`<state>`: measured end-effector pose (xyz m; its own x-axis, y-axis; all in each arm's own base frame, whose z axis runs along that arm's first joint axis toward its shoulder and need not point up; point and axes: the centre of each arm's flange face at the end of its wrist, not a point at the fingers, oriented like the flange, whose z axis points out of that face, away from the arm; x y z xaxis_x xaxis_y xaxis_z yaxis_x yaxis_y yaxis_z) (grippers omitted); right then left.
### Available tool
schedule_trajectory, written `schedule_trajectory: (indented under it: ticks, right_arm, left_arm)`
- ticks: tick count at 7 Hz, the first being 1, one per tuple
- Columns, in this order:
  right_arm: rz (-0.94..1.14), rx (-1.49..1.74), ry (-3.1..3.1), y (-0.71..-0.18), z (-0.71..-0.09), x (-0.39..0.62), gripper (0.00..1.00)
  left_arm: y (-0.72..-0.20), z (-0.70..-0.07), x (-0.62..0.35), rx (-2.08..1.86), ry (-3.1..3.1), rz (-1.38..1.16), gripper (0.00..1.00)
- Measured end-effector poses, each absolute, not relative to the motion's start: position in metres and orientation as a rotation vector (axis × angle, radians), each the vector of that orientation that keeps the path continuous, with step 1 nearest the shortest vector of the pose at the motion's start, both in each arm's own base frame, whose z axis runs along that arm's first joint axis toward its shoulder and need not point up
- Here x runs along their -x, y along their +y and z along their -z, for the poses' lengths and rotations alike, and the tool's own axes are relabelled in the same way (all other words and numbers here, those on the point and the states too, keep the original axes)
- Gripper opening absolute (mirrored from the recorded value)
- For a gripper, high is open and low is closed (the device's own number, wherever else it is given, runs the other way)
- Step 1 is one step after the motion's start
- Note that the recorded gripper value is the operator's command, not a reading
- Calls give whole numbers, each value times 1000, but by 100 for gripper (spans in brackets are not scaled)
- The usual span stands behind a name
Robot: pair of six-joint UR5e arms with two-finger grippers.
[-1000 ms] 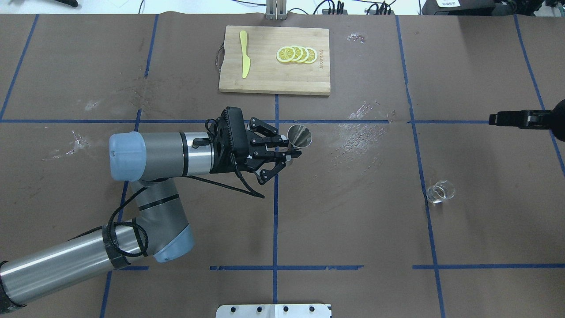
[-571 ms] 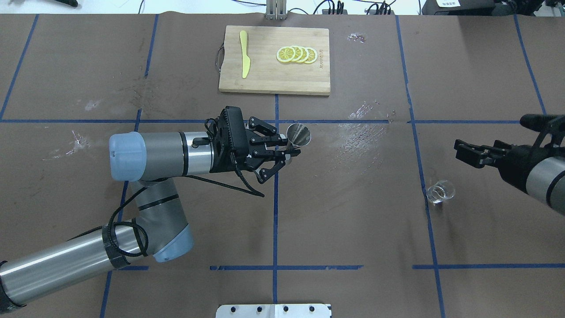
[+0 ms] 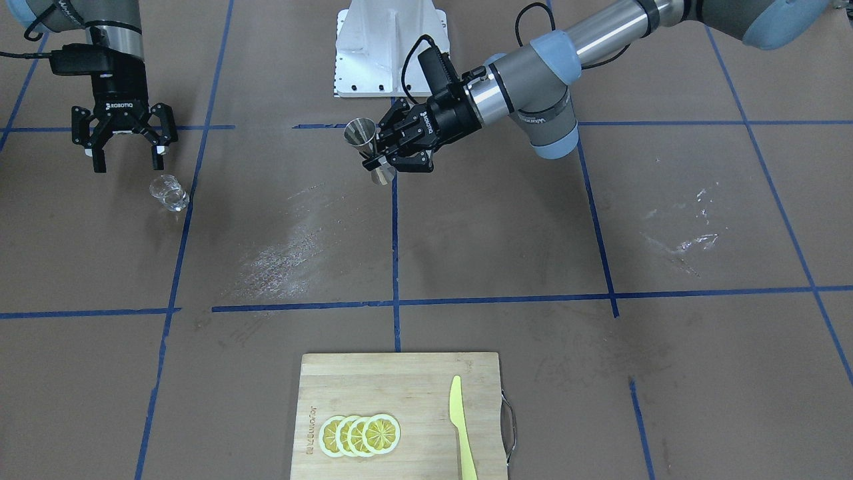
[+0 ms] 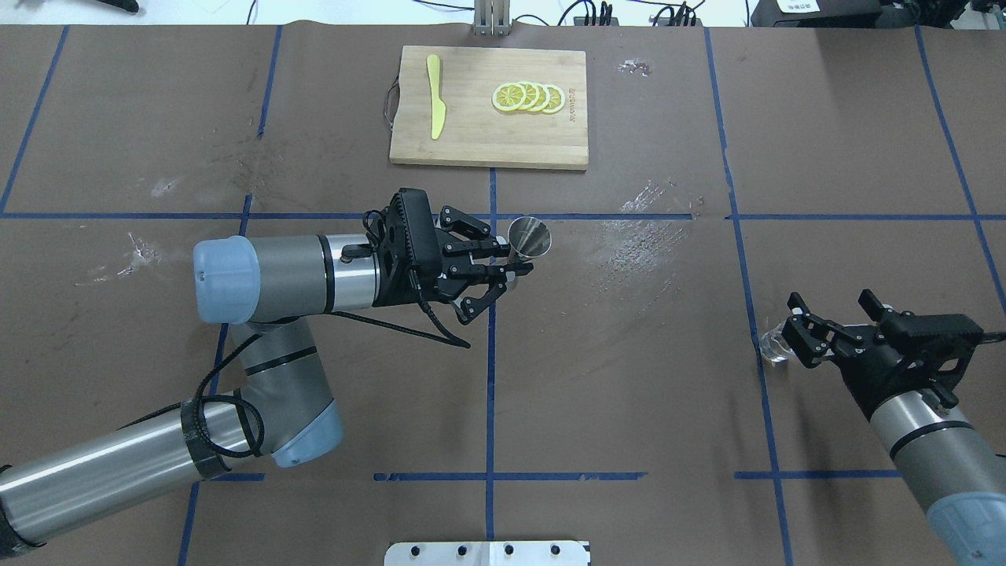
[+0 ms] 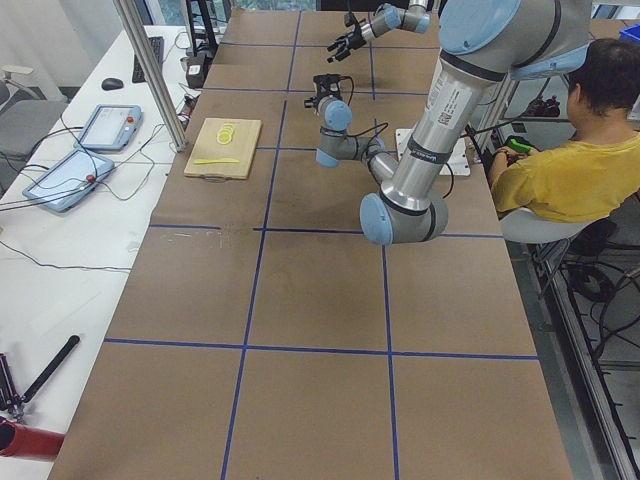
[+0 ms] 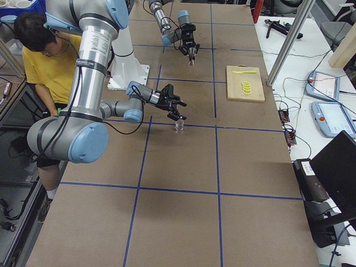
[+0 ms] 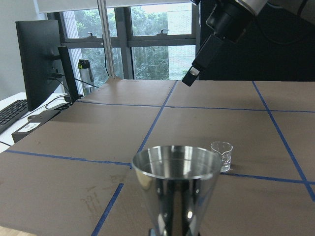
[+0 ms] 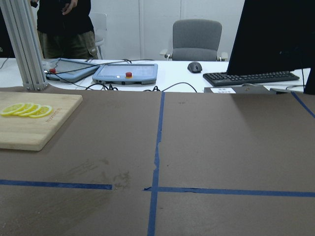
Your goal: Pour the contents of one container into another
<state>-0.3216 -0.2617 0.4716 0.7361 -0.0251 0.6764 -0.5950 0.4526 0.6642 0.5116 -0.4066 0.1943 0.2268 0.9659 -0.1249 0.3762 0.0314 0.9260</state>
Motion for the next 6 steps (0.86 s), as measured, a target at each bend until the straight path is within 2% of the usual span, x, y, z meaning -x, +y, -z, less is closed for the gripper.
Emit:
schedule_trajectory:
  ticks: [6]
  right_arm:
    - [-375,-1169,-591,-250,-529,384,98]
  left_arm:
    - [-407,-196,-511,-1523,1313,-754,0]
